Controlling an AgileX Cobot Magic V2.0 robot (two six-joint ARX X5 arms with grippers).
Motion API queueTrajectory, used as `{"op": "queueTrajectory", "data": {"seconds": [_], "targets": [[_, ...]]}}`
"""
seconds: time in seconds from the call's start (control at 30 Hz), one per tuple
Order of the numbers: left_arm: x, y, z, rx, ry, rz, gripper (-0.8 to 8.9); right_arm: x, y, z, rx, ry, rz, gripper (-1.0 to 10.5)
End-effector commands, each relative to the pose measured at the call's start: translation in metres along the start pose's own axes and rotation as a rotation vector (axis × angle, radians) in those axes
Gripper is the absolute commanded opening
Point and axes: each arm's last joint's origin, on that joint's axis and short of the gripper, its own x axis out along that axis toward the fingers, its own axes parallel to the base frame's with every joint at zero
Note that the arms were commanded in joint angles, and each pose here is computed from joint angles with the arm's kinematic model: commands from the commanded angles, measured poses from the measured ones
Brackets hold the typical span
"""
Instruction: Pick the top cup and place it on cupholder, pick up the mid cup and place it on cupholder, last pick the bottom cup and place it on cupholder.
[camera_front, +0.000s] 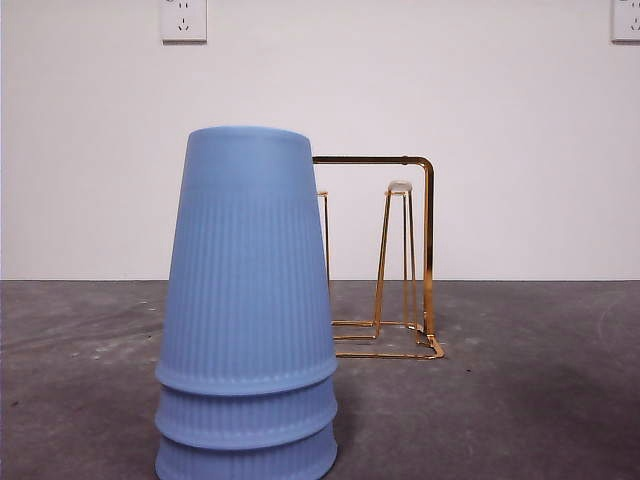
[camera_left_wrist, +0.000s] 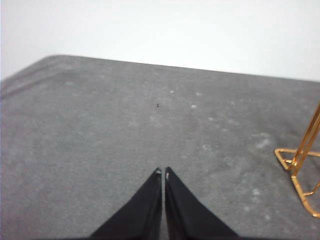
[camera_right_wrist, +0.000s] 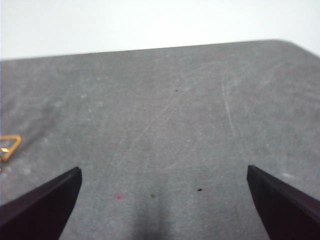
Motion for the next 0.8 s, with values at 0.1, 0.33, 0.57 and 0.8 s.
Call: {"op": "queueTrajectory", "data": {"seconds": [0.1, 0.33, 0.57, 0.8], "targets": [[0.002, 0.0, -0.007, -0.064, 0.029, -0.004, 0.06, 0.0, 0.0, 0.0, 0.073, -0.012, 0.003, 5.7], [0.002, 0.0, -0.009, -0.067, 0.048, -0.013, 0.06, 0.0, 0.0, 0.0, 0.071, -0.012, 0.003, 5.7], [0.001, -0.001, -0.009, -0.084, 0.057, -0.066, 0.08, 0.0, 0.002, 0.004, 0.117, -0.046, 0.055, 5.7], [-0.001, -0.005, 0.004, -0.152, 0.082, -0.1, 0.1, -0.003, 0.008, 0.009, 0.128, -0.017, 0.251, 3.6]]}}
